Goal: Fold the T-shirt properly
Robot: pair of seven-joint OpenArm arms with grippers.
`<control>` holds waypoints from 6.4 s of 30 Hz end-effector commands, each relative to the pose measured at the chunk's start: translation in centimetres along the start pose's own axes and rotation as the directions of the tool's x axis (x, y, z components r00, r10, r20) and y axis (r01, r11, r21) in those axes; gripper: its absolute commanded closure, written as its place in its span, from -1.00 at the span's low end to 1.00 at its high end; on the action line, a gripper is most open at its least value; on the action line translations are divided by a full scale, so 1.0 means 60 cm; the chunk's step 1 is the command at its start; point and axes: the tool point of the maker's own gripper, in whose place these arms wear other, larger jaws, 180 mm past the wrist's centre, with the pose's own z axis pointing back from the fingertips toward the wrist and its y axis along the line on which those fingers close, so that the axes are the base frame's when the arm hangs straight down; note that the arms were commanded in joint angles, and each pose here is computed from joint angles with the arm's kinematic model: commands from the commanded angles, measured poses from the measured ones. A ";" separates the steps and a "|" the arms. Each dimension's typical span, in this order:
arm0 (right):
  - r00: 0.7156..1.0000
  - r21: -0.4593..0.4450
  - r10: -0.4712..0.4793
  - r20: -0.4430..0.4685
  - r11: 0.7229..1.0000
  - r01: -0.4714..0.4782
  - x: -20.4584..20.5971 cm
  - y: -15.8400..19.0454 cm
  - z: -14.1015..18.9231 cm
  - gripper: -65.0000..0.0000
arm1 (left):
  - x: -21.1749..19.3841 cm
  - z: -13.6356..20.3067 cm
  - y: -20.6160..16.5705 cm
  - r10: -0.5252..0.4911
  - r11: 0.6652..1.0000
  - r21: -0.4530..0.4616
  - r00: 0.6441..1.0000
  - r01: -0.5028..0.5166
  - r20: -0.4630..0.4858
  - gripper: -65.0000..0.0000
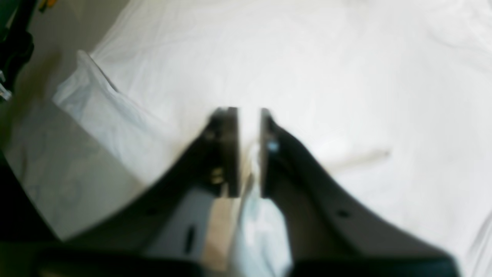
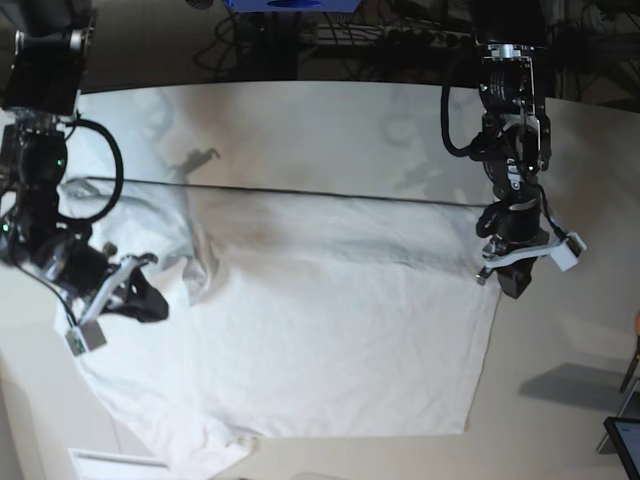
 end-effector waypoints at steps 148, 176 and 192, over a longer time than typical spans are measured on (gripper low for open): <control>0.908 -0.533 -0.227 -0.353 0.846 0.004 -0.421 -0.111 0.231 0.97 | -0.236 0.155 0.203 -0.571 0.800 -0.102 0.697 0.592 -0.433 1.00; 0.870 -0.557 -0.153 -0.469 0.816 -0.156 -0.437 -0.107 0.264 0.97 | -0.161 0.190 0.263 -0.657 0.715 -0.093 0.622 0.692 -0.427 1.00; 0.840 -0.551 -0.170 -0.516 0.817 -0.173 -0.465 -0.089 0.294 0.97 | -0.147 0.179 0.257 -0.685 0.694 -0.113 0.605 0.711 -0.406 1.00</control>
